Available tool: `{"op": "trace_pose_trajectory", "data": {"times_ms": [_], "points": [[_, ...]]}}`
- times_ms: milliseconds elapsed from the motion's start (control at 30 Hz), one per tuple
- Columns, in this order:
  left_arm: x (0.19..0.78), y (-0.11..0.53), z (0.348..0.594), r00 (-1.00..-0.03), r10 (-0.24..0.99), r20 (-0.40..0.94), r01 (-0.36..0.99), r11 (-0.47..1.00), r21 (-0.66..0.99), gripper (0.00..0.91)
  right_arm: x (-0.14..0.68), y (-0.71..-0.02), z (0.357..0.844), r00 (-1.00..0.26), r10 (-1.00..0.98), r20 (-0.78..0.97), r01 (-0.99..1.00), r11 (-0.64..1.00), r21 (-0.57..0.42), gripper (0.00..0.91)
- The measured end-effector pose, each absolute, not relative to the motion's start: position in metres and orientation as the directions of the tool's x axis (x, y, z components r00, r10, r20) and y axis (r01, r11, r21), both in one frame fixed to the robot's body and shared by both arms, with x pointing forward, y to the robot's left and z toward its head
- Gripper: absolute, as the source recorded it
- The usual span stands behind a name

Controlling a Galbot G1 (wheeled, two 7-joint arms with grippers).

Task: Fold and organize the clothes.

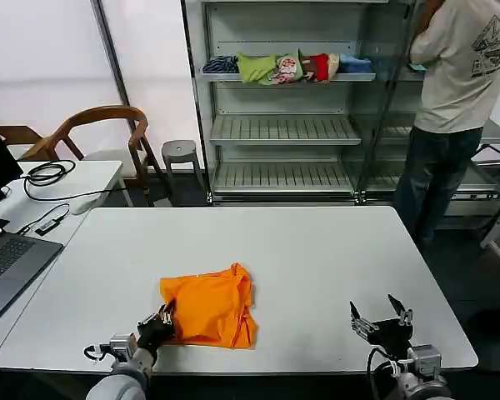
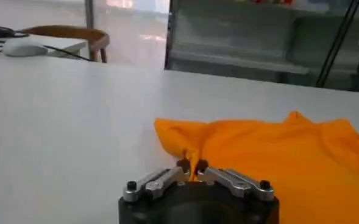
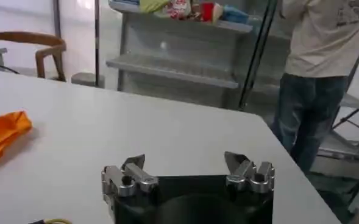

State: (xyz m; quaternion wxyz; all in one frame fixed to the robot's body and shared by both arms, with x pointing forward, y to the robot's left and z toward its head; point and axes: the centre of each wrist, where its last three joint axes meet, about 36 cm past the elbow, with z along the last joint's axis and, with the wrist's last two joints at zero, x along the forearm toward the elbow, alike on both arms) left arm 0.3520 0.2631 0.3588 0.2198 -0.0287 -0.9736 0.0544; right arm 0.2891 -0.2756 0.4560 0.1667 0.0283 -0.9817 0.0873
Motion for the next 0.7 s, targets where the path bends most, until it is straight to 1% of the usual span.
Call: {"op": "trace_pose_trajectory", "data": {"times_ms": [33, 100, 333, 467, 700], "points": [[0.353, 0.264, 0.360, -0.902, 0.079, 0.424, 0.031, 0.992, -0.119, 0.020, 0.290, -0.275, 0.456, -0.943, -0.028, 0.331, -0.085, 0.983, -0.162, 0.907], [0.354, 0.267, 0.365, -0.904, 0.075, 0.420, 0.026, 0.992, -0.120, 0.010, 0.290, -0.275, 0.457, -0.944, -0.029, 0.329, -0.087, 0.983, -0.161, 0.907], [0.356, 0.288, 0.392, -0.913, 0.049, 0.405, 0.004, 0.994, -0.111, 0.020, 0.293, -0.273, 0.456, -0.944, -0.037, 0.327, -0.093, 0.983, -0.158, 0.907], [0.356, 0.311, 0.405, -0.912, 0.022, 0.410, -0.018, 0.995, -0.095, 0.020, 0.296, -0.272, 0.455, -0.944, -0.043, 0.327, -0.099, 0.983, -0.156, 0.907], [0.353, 0.358, 0.436, -0.909, -0.052, 0.414, -0.073, 0.997, -0.037, 0.020, 0.302, -0.272, 0.453, -0.945, -0.057, 0.321, -0.111, 0.982, -0.151, 0.907]]}}
